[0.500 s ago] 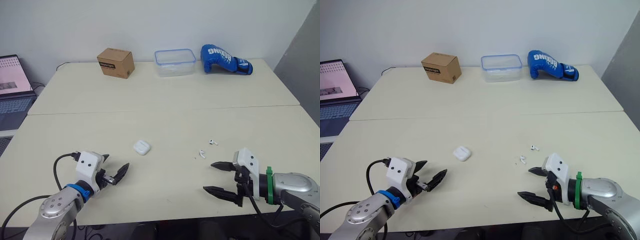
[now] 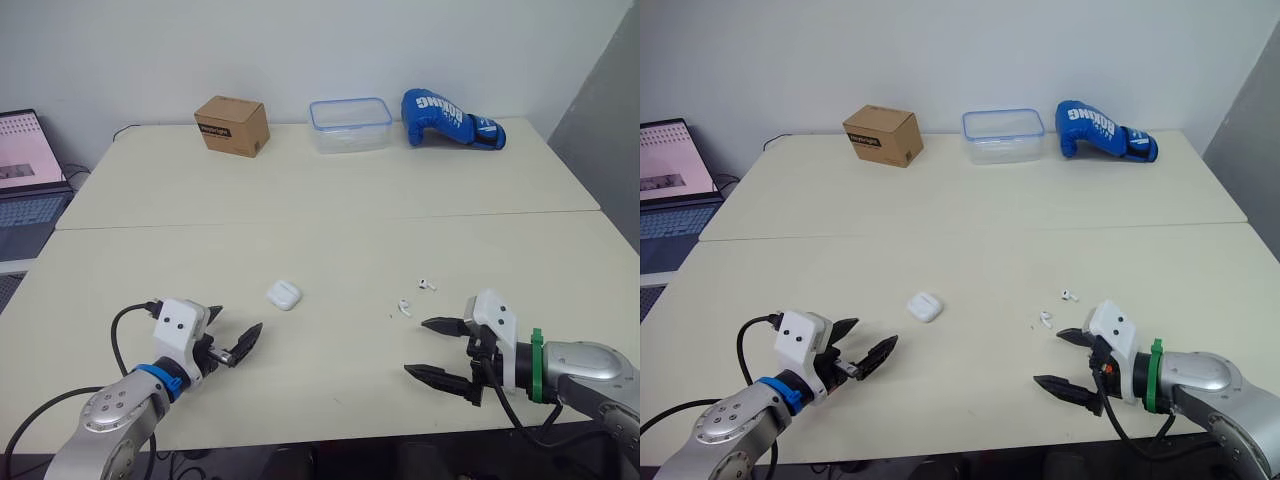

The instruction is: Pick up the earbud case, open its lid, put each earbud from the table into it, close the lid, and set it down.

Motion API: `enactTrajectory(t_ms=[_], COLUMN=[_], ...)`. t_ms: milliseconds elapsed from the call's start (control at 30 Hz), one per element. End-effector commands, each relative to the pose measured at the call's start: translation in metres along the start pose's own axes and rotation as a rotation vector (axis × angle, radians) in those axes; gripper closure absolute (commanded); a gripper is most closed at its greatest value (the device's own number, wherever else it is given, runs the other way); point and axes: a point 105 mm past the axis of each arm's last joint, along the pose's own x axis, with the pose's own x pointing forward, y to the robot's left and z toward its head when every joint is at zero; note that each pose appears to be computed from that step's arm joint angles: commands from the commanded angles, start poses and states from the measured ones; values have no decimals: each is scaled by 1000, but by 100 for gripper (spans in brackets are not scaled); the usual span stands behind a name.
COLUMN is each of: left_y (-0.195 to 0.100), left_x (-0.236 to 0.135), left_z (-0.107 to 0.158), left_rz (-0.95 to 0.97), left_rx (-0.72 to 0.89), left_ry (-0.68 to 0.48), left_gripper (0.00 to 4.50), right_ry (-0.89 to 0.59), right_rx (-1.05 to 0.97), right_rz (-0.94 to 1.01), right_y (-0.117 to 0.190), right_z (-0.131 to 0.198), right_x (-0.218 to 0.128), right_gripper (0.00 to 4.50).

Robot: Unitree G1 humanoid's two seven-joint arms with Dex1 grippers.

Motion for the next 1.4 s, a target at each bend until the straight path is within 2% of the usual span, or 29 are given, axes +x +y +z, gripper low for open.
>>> enactTrajectory(t_ms=[33, 100, 233, 367, 500, 800, 1400], left_y=[-6, -9, -14, -25, -29, -19, -36], left_x=[-2, -1, 9, 32, 49, 70, 92], left_z=[10, 10, 27, 30, 25, 10, -7], left_rz=[-34, -60, -109, -189, -224, -214, -244], left_rx=[49, 67, 62, 103, 135, 178, 117], left_ry=[-24, -22, -88, -110, -98, -78, -56], left_gripper=[1, 1, 1, 1, 1, 1, 1], right_ry=[-22, -22, -39, -36, -38, -79, -187], right_rx=[-32, -36, -72, -116, -143, -192, -200], right_rz=[7, 11, 10, 38, 52, 52, 54], right_y=[2, 3, -1, 0, -1, -5, -4], right_z=[7, 7, 17, 24, 29, 42, 61], right_x=[-2, -3, -4, -1, 2, 3, 6], right_gripper=[0, 0, 0, 0, 0, 0, 0])
